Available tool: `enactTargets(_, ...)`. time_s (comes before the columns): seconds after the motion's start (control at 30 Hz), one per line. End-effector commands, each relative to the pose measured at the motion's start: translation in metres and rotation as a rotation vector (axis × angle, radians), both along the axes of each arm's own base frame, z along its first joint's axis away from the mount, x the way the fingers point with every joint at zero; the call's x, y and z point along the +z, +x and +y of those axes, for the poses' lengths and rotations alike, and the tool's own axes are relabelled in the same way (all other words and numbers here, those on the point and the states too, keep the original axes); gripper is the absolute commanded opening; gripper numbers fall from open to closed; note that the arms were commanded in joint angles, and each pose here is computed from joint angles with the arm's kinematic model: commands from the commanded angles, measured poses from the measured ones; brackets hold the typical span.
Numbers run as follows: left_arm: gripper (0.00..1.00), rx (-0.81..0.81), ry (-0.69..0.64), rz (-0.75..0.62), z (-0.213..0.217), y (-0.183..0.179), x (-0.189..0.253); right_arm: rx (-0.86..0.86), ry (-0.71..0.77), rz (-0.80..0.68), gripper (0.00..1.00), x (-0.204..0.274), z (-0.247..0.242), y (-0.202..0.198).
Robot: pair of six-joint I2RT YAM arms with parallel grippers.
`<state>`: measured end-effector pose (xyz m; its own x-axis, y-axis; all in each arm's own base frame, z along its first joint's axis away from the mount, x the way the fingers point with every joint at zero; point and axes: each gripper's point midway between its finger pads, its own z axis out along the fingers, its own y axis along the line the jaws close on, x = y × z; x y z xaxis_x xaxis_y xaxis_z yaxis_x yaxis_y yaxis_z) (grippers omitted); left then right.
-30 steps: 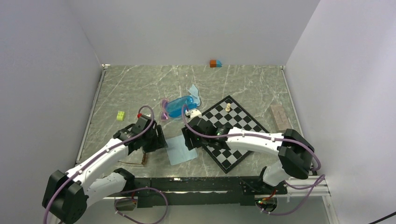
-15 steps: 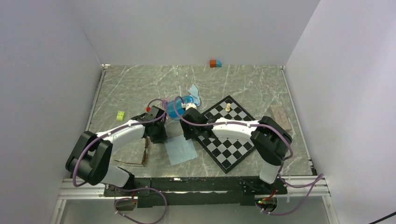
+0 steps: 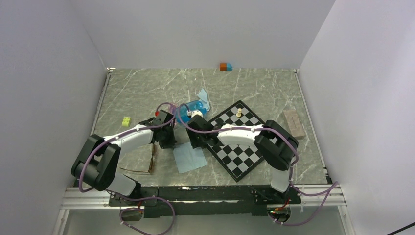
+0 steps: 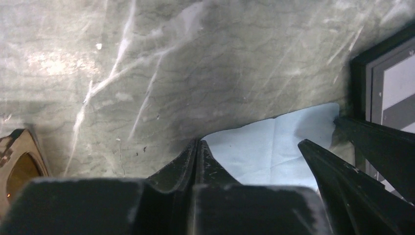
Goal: Organize the sunglasses
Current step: Pick up the corner of the glasses cleaning cloth from the center of the board.
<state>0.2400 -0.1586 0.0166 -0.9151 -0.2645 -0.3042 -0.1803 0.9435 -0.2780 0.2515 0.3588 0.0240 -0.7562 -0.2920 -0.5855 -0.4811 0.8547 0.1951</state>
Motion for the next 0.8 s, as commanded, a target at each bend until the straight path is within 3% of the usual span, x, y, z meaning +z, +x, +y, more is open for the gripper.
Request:
enactTargets(0.0,0.0,-0.006,0.022,0.049,0.006,-0.013,-0.014,-0.029,0.022,-0.035,0.44,0.008,0.007,0.013)
enactTargets(0.43,0.0,0.034,0.033,-0.108,0.021,-0.007,0.017,0.001,0.033,-0.075,0.44,0.014,0.017,0.022)
enactTargets(0.77,0.0,0.01,0.02,-0.102,0.016,-0.005,0.018,0.058,0.033,-0.121,0.4,0.009,0.032,0.034)
